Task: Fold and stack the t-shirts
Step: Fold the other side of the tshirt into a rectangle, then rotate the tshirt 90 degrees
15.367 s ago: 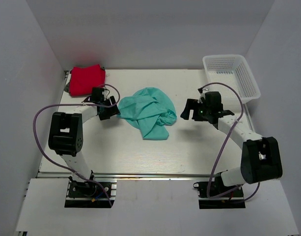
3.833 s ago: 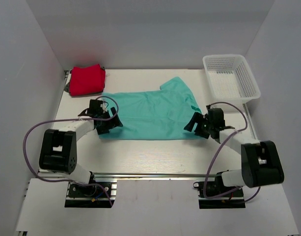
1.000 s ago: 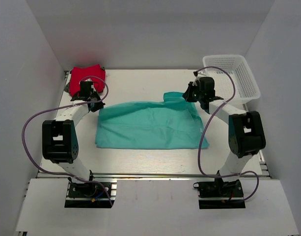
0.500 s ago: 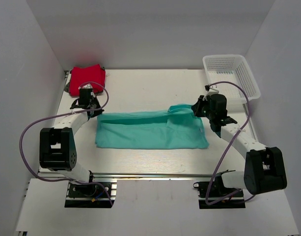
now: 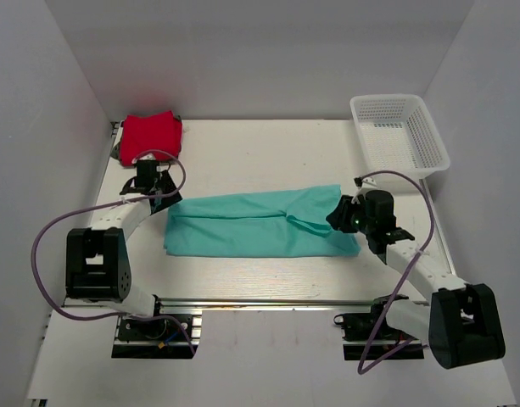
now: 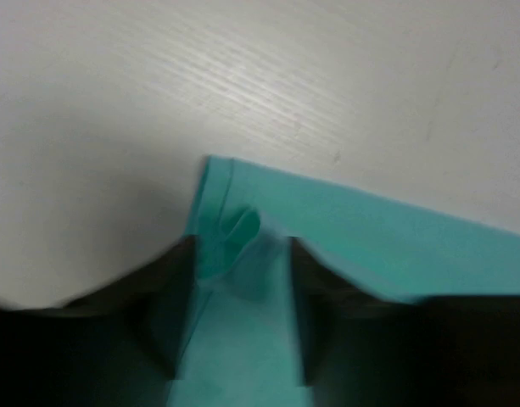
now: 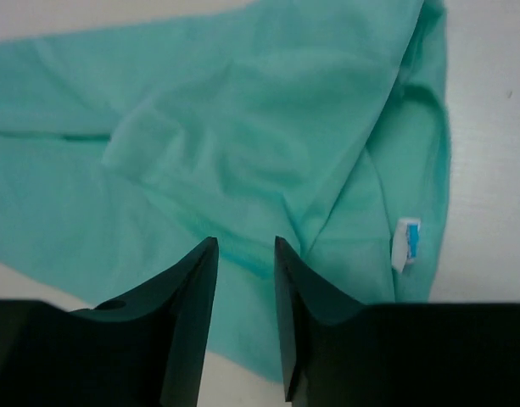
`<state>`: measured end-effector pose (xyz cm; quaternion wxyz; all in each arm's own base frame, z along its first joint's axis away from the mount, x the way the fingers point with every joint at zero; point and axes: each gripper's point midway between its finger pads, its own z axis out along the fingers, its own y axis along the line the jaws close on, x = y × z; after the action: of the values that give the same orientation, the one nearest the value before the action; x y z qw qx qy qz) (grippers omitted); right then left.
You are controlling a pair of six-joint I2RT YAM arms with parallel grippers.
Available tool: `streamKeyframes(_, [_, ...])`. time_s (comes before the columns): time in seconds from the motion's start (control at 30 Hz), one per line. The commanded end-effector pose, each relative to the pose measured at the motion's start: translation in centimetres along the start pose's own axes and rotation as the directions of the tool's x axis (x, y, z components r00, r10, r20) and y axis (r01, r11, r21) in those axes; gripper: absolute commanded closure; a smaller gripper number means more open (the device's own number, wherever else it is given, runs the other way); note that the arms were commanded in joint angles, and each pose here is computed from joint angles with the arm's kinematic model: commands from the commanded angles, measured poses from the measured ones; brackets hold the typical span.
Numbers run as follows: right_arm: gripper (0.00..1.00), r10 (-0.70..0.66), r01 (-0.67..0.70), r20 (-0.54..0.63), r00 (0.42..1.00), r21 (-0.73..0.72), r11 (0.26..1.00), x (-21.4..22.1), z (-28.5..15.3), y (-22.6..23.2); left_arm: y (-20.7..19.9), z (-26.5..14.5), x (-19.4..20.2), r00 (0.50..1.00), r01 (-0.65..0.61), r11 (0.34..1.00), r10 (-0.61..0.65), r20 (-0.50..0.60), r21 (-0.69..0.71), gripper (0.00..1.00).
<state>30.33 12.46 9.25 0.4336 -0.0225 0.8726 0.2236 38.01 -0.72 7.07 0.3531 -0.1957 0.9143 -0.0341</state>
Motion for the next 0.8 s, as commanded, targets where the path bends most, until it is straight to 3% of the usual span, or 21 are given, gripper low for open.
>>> streamKeyframes(0.0, [0.59,0.05,-0.056,-0.09,0.995,-0.062,0.997,3.3,-1.7,0.8,2.9,-3.4,0.3,0.995,0.1,0.987,-0.096,0.036,-0.124,0.26])
streamKeyframes(0.07, [0.41,0.035,-0.04,-0.109,0.993,-0.049,0.998,4.1,-2.7,0.9,4.2,-4.6,0.2,0.986,0.159,0.971,-0.149,0.069,-0.178,0.0])
streamKeyframes(0.17, [0.32,0.014,-0.015,-0.054,0.998,-0.012,1.0,2.5,-3.4,0.5,3.4,-7.0,-2.2,0.98,0.166,0.973,-0.146,0.135,-0.157,0.0])
streamKeyframes(0.27, [0.3,0.021,-0.021,0.003,1.0,-0.066,0.998,0.5,-3.3,1.9,0.9,-7.3,-3.2,0.981,0.138,0.99,-0.132,0.144,-0.035,0.0])
streamKeyframes(0.37, [0.29,0.026,-0.009,0.073,0.997,-0.219,0.976,-2.4,-2.8,5.0,-1.7,-6.7,-4.0,0.985,0.096,0.991,-0.108,0.135,0.093,0.0])
streamKeyframes(0.5, [0.26,0.052,-0.032,0.045,0.998,-0.364,0.931,-3.9,-0.9,7.7,-7.2,-5.3,-3.1,0.999,0.013,0.939,-0.029,0.041,0.344,0.0])
streamKeyframes(0.6, [0.26,0.034,-0.043,-0.029,0.999,-0.436,0.899,-3.9,0.9,9.4,-9.4,-3.3,-1.3,1.0,-0.008,0.903,0.014,-0.012,0.429,0.0])
streamKeyframes(0.77, [0.25,0.059,-0.122,-0.156,0.986,-0.438,0.891,-2.0,4.7,9.7,-9.5,-0.2,3.5,0.983,0.006,0.922,0.066,-0.172,0.388,0.0])
